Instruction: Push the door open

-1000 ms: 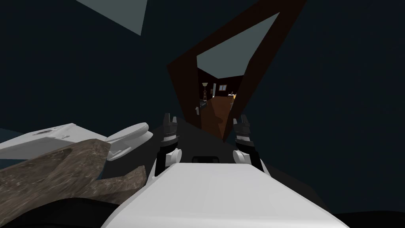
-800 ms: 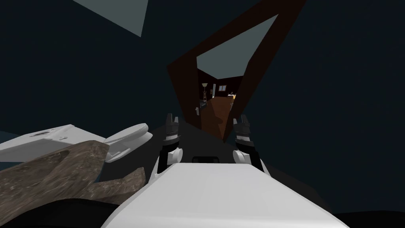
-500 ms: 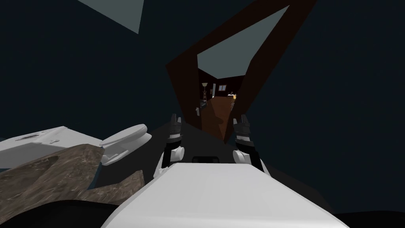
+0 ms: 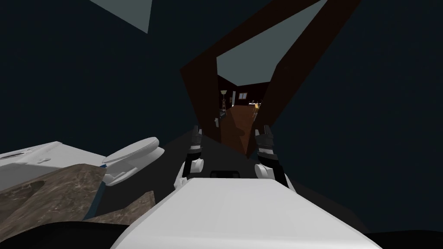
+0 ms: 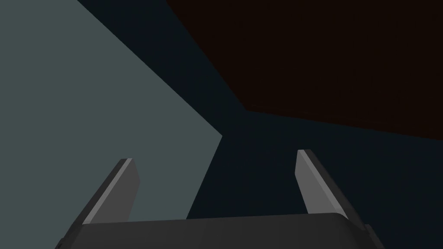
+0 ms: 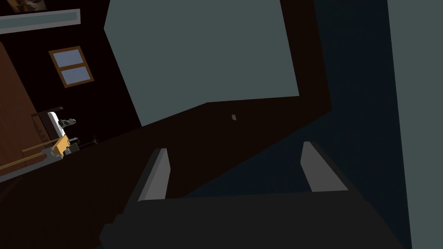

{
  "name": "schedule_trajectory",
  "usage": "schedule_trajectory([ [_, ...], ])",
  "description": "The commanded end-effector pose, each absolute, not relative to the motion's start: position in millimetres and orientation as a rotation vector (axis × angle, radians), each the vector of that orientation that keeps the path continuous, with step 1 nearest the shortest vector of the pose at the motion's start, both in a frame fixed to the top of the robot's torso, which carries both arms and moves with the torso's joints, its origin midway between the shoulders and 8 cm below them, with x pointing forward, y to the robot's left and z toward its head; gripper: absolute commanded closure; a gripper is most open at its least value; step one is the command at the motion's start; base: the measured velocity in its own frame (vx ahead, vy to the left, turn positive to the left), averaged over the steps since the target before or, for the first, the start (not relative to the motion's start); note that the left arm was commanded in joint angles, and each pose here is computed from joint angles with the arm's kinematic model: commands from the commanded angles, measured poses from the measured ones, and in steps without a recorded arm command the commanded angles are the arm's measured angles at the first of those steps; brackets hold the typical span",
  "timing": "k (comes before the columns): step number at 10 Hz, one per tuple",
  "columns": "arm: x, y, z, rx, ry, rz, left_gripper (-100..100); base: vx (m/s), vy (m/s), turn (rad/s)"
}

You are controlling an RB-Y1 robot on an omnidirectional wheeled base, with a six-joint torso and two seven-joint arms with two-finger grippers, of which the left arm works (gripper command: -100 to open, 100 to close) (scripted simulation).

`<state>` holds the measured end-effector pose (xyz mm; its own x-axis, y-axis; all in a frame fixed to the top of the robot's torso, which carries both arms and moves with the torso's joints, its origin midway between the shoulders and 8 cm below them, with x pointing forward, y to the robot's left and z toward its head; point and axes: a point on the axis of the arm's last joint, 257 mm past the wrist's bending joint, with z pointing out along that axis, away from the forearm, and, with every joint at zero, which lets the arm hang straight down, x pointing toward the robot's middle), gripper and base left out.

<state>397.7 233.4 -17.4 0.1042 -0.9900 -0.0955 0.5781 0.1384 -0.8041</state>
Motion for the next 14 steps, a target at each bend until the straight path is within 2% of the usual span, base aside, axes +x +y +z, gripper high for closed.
schedule_trajectory([
  [1,409,225,-29,-0.701,0.777,-1.320,-100,0.093,0.093,-0.026],
  [14,473,180,-105,-0.770,0.950,-1.402,-100,0.063,0.062,-0.021],
])
